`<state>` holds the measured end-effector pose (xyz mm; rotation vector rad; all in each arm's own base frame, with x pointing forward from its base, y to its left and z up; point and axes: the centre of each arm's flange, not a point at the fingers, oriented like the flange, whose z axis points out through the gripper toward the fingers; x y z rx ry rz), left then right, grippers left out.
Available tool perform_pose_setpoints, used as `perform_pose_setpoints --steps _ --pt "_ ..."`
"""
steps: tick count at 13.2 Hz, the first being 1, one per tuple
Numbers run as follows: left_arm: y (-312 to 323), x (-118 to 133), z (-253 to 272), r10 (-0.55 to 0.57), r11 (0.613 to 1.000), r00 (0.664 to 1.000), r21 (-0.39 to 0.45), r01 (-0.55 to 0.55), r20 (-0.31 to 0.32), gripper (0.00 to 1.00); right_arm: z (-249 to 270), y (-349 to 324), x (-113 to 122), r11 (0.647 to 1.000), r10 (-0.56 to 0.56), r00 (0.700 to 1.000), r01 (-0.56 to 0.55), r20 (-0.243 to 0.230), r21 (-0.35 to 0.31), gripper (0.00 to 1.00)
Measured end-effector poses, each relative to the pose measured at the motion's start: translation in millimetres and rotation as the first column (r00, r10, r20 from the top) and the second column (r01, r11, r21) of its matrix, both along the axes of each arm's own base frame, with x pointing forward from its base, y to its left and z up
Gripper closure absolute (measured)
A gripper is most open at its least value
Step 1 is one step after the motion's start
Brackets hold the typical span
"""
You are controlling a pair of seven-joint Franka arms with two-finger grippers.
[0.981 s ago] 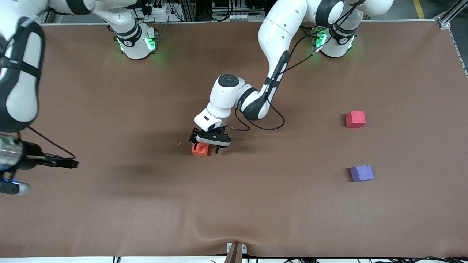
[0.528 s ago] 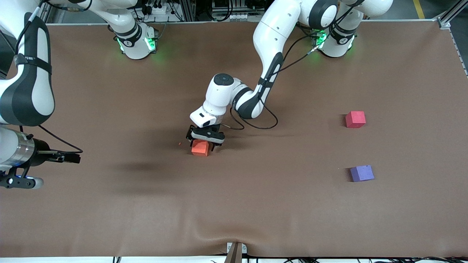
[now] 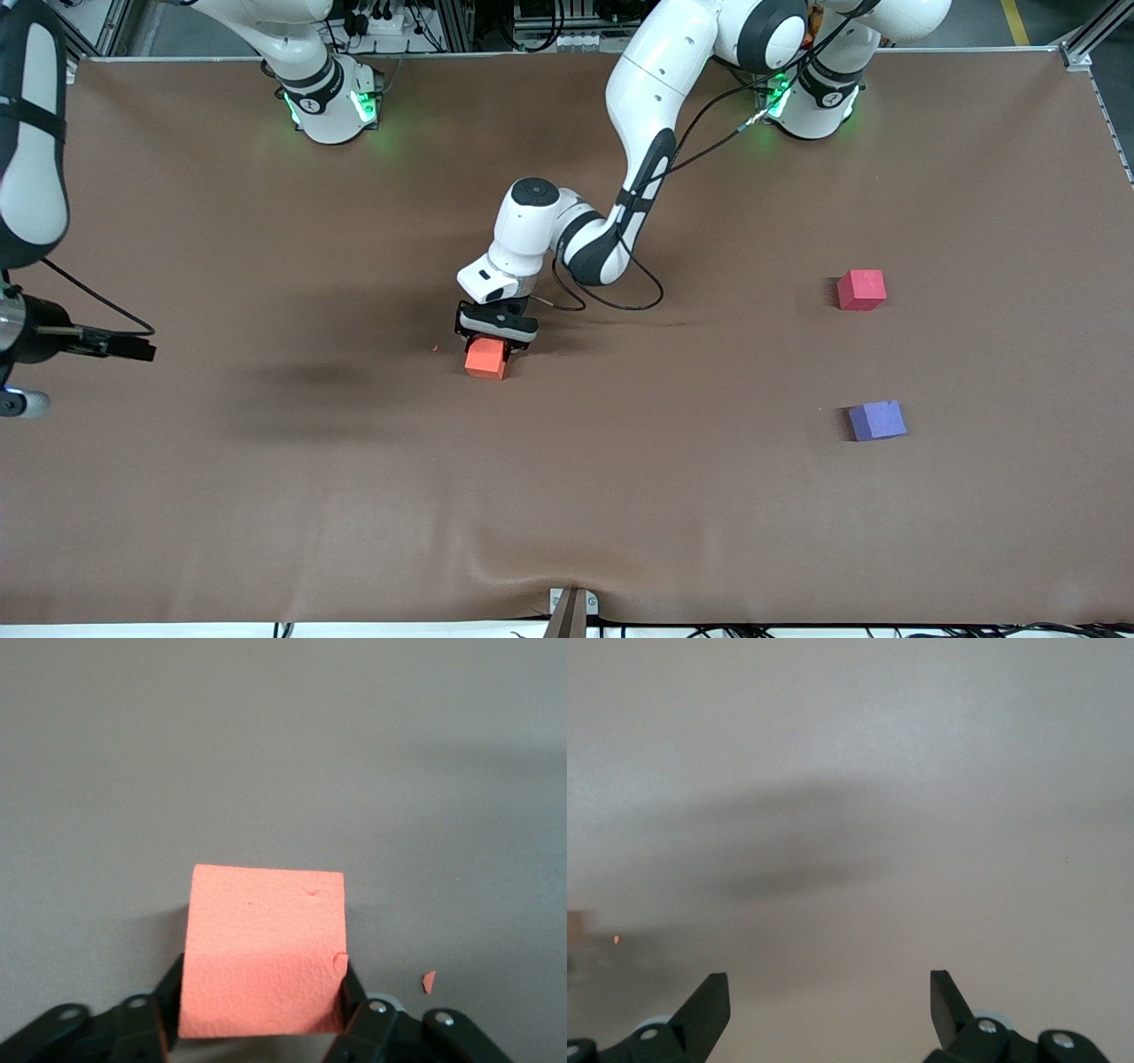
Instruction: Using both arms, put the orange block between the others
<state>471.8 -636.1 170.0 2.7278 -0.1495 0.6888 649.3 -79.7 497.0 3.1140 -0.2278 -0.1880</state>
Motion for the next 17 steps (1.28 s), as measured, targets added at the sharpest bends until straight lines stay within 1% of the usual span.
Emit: perform_pose_setpoints --steps 1,3,5,6,7,9,12,15,16,17 --pt "0.8 1.9 1.8 -0.002 1.0 1.0 0.004 0.002 0.009 0.4 3.1 0.8 -5.5 1.0 0.0 1.0 0.0 -0.006 0.0 0.0" --pt "7.2 12.2 13.8 0.012 1.0 1.0 0.006 -0.012 0.021 0.4 5.9 3.9 -13.6 1.0 0.004 1.0 -0.004 -0.012 0.001 0.0" --pt "35.1 39.1 37.1 0.074 0.996 0.997 0.046 -0.074 0.008 0.4 -1.3 12.5 -17.2 1.0 0.015 1.0 -0.014 -0.024 0.005 0.0" --pt "57.9 57.3 52.5 0.121 0.989 0.993 0.08 -0.12 -0.003 0.41 -6.2 19.9 -15.8 1.0 0.017 1.0 -0.016 -0.018 0.004 0.0" --pt "84.6 76.5 70.0 0.175 0.977 0.984 0.123 -0.172 -0.019 0.45 -8.6 27.7 -13.5 1.0 0.017 1.0 -0.017 -0.003 0.002 0.0" --pt "137.2 108.1 100.8 0.264 0.946 0.962 0.215 -0.245 -0.067 0.45 -7.2 37.9 -11.3 1.0 0.024 1.0 -0.024 0.012 0.001 0.0" --pt "200.8 139.5 142.0 0.332 0.914 0.932 0.295 -0.279 -0.147 0.45 -4.6 39.2 -11.6 1.0 0.026 1.0 -0.026 0.016 0.0 0.0" --pt "260.4 160.9 182.1 0.331 0.906 0.915 0.35 -0.239 -0.23 0.45 10.2 39.1 -8.6 1.0 0.026 0.999 -0.026 0.044 -0.002 0.0" --pt "282.6 166.6 192.7 0.321 0.906 0.909 0.366 -0.213 -0.266 0.45 15.9 40.9 -8.8 1.0 0.029 0.999 -0.029 0.045 -0.002 0.0" --pt "307.0 172.4 201.4 0.312 0.905 0.901 0.382 -0.186 -0.301 0.45 18.2 44.9 -9.9 0.999 0.035 0.999 -0.035 0.035 -0.001 0.0"
